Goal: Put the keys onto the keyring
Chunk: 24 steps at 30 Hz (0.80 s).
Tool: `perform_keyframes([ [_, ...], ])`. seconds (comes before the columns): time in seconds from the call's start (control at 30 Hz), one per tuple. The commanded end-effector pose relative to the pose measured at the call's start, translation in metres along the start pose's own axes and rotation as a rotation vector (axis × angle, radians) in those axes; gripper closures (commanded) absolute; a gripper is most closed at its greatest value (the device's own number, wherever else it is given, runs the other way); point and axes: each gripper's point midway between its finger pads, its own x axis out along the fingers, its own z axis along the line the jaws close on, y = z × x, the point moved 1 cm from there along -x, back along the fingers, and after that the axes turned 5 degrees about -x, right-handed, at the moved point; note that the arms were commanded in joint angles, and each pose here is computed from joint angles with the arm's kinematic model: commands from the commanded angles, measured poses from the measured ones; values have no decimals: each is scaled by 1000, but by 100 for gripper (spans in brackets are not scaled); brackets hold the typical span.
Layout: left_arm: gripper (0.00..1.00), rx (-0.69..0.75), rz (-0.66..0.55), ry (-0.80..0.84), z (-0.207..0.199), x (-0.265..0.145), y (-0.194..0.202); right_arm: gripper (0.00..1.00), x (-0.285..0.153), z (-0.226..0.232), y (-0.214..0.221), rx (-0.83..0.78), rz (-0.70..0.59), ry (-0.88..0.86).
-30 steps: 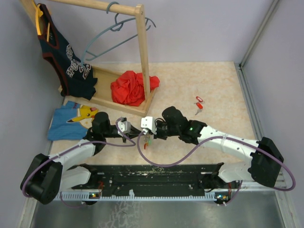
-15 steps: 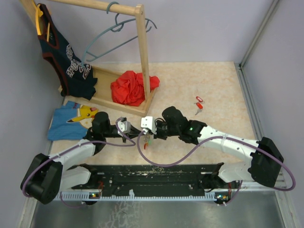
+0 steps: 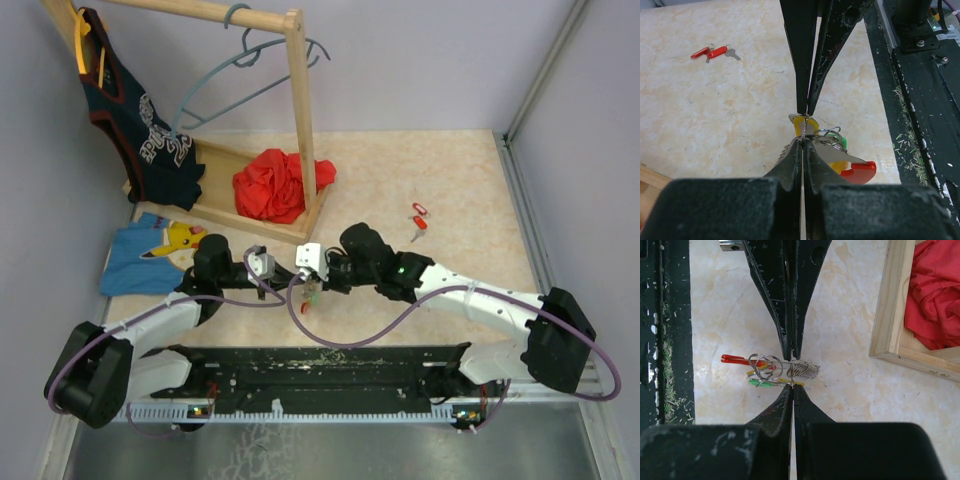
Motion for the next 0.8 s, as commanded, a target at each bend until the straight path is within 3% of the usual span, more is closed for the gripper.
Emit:
perform_keyframes([
  [0.0, 100, 53, -32, 21, 3, 2, -17, 100, -2, -16, -54, -40, -153, 46],
  [0.77, 100, 62, -17, -3, 3, 2, -23, 100, 4, -17, -64, -47, -180, 54],
])
